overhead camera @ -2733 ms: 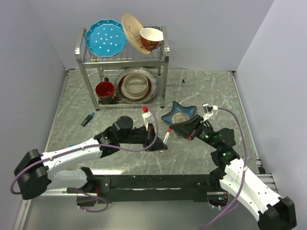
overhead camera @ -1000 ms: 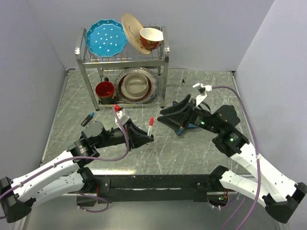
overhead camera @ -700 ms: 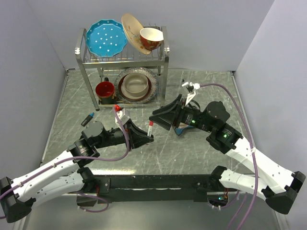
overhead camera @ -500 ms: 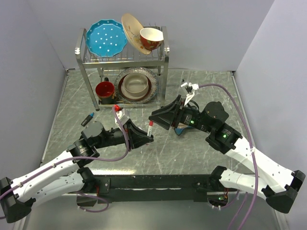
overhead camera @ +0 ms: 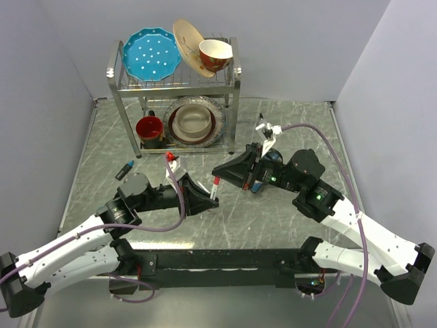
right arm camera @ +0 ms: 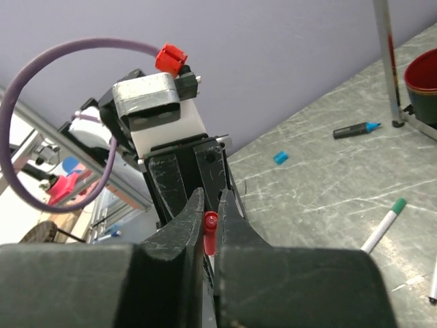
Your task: Insert the pens into the pen caps
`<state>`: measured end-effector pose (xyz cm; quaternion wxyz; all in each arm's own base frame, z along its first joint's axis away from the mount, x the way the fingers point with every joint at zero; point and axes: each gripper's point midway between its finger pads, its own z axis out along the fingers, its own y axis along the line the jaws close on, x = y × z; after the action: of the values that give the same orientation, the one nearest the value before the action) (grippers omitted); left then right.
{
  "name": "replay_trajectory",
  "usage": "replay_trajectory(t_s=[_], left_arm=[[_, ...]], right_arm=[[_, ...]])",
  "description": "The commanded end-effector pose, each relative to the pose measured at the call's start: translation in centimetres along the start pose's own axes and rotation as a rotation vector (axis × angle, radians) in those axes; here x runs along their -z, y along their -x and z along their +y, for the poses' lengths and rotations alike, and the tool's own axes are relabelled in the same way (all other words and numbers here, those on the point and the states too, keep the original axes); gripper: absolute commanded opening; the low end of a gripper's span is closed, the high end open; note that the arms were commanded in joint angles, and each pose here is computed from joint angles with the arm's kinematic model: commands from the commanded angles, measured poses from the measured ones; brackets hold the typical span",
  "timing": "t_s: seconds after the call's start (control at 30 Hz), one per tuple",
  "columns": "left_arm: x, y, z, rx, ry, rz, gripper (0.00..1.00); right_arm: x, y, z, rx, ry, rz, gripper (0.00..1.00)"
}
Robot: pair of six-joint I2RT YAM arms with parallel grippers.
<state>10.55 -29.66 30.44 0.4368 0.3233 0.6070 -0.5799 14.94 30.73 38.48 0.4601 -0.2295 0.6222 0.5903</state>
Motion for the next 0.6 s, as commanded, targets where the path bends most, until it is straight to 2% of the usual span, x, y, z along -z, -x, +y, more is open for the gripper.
replay_trajectory(t_s=[0.0, 0.17, 0.33, 0.57], left_arm=[[0.7, 3.4, -2.0, -0.087, -0.049, -0.112, 0.01], [0.3, 4.3, -2.0, -0.091, -0.035, -0.102, 0.01], [-1.1, 4.8, -1.9, -0.069, -0.060, -0.095, 0.01], [-0.9, 6.7, -2.0, -0.130, -0.057, -0.158, 0.01]], right_arm=[[1.2, -3.5, 1.3, 0.002, 0.111, 0.104, 0.00], [2.0, -6.0, 1.3, -0.027, 0.150, 0.169, 0.00], [2.4, -6.9, 1.8, -0.063, 0.199, 0.176, 0.00], [3.7, -10.0, 0.8, -0.096, 0.188, 0.239, 0.00]])
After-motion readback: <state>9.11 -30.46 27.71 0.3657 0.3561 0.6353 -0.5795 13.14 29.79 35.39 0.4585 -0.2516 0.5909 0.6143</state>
